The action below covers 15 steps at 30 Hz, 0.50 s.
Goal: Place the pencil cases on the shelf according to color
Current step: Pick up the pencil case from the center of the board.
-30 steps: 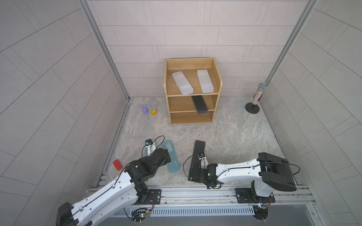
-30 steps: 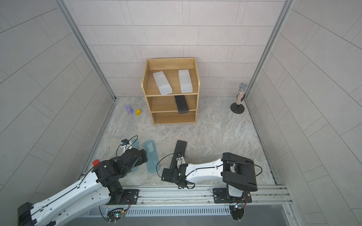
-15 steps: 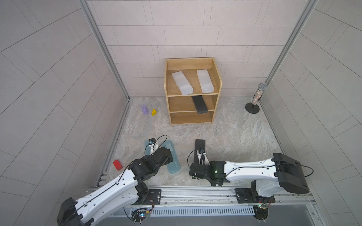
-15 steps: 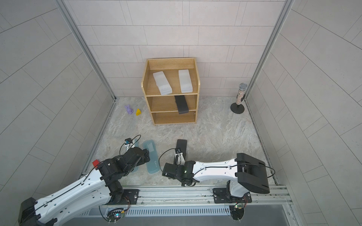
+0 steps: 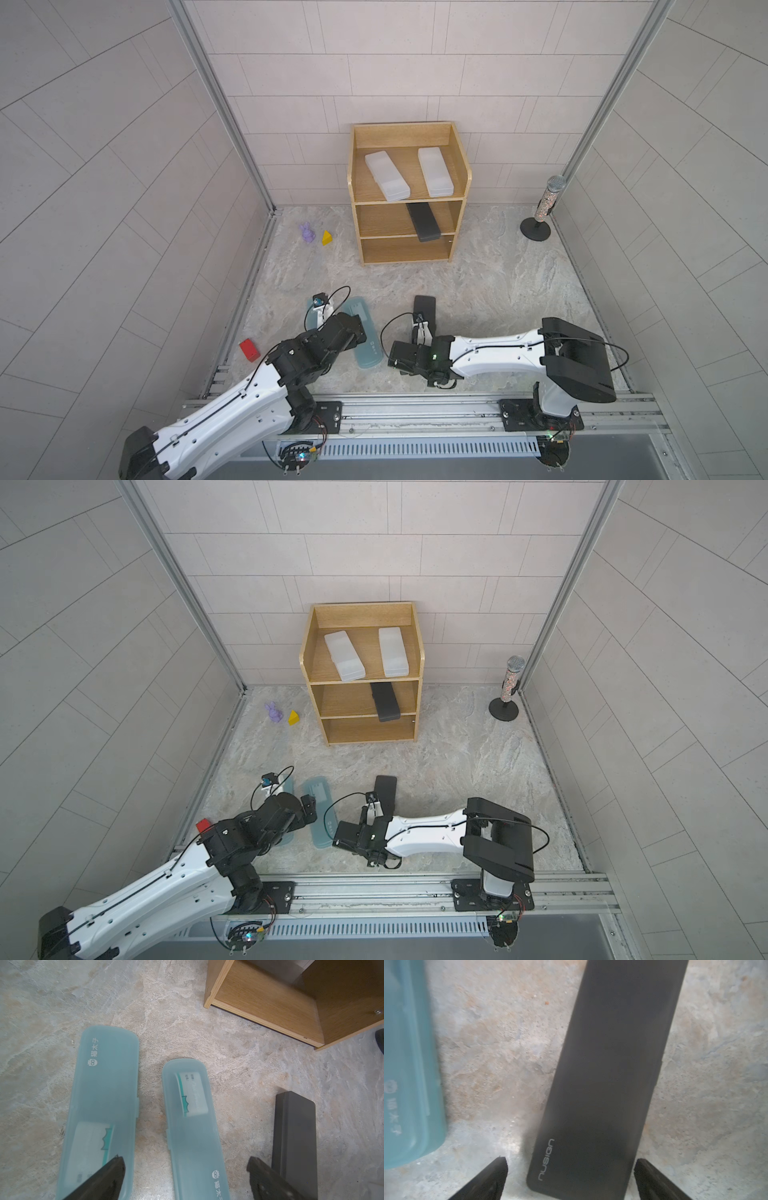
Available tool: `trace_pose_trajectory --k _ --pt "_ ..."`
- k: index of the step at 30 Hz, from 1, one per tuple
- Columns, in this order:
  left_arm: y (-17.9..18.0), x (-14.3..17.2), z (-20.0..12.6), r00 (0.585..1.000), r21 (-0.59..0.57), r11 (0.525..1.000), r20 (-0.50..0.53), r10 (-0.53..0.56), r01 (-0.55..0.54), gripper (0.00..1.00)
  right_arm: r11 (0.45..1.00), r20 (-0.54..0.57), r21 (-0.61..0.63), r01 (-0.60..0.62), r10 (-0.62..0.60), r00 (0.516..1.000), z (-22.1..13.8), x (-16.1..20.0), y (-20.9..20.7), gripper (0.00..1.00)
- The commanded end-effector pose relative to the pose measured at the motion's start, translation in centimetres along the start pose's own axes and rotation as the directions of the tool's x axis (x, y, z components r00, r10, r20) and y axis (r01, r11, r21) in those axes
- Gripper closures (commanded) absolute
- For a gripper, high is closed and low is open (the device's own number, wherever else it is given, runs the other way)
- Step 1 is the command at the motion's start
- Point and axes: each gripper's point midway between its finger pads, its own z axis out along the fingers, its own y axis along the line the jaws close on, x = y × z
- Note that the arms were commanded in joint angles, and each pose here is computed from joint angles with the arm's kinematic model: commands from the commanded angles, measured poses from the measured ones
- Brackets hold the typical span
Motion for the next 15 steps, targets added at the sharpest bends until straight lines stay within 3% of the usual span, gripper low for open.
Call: trace_pose_trajectory --k 1,9,15 --pt "0.4 0.3 0.2 1.000 -0.005 1.000 -0.004 0.018 -0.018 0.00 0.999 -0.021 0.041 -0.016 0.017 1.000 0.8 0.9 -1.7 0.00" --pt "0.4 0.6 0.4 1.000 -0.001 1.000 -0.006 0.016 -0.016 0.00 0.999 -0.057 0.029 -0.037 0.038 0.998 3.0 2.8 -1.8 0.01" --pt "0.6 0.6 0.3 1.000 0.001 1.000 -0.001 0.012 -0.012 0.00 0.997 -0.028 0.052 -0.050 0.052 0.998 3.1 3.5 -3.5 0.10"
